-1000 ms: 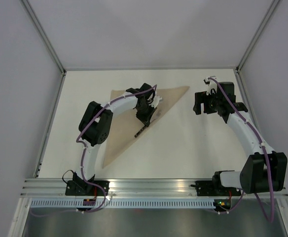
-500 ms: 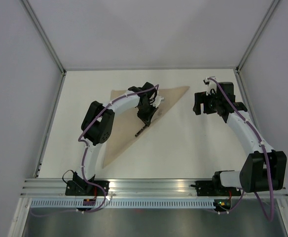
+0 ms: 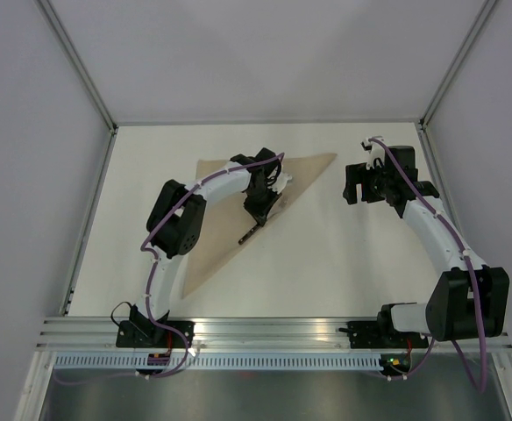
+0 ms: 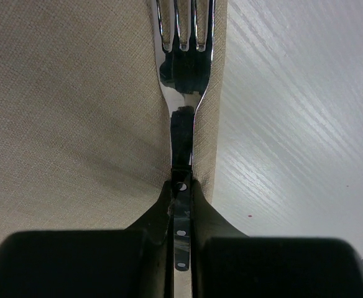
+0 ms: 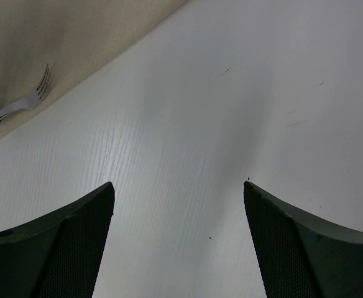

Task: Fold the napkin, place the utensils inside, and roll it up
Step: Place the utensil onto the napkin

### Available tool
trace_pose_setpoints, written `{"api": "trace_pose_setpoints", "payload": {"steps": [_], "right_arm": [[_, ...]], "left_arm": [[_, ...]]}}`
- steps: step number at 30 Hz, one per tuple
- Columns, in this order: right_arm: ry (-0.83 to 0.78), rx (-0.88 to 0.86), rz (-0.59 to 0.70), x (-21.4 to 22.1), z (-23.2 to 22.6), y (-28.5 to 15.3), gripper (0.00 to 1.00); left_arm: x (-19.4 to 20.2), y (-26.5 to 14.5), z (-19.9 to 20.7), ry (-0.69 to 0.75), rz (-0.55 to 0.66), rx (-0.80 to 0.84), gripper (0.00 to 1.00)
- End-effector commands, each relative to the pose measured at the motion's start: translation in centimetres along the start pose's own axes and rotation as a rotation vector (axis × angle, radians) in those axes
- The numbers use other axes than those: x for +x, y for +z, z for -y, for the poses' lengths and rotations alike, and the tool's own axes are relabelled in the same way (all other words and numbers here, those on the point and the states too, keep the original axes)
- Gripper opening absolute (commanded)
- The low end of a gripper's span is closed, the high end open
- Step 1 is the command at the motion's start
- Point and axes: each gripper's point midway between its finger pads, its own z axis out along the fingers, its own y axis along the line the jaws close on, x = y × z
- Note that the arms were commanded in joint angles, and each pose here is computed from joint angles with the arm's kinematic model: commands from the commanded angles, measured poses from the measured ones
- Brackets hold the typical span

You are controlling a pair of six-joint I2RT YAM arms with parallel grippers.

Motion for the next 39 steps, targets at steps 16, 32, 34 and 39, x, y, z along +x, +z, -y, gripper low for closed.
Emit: {"api": "trace_pose_setpoints", "payload": {"steps": [16, 32, 34, 39], "right_arm": [[-0.004, 0.008, -0.003, -0.1, 0.1, 0.1, 0.90], [-0.003, -0.002, -0.001, -0.2, -0.1, 0.0, 0.90], [-0.005, -0.012, 0.007, -0.5, -0.3, -0.2, 0.90], [-0.082, -0.096, 0.034, -1.8, -3.6, -1.0, 0.90]], "left_arm": [[-0.3, -0.8, -0.9, 0.005, -0.007, -0.068, 0.08], [-3.3, -5.7, 0.0, 0.008, 0.143, -0.088, 0.54], [-4.3, -7.4, 0.3, 0.000, 0.195, -0.091, 0.55], [-6.8, -15.5, 0.0, -0.104, 0.398, -0.190, 0.58]]}}
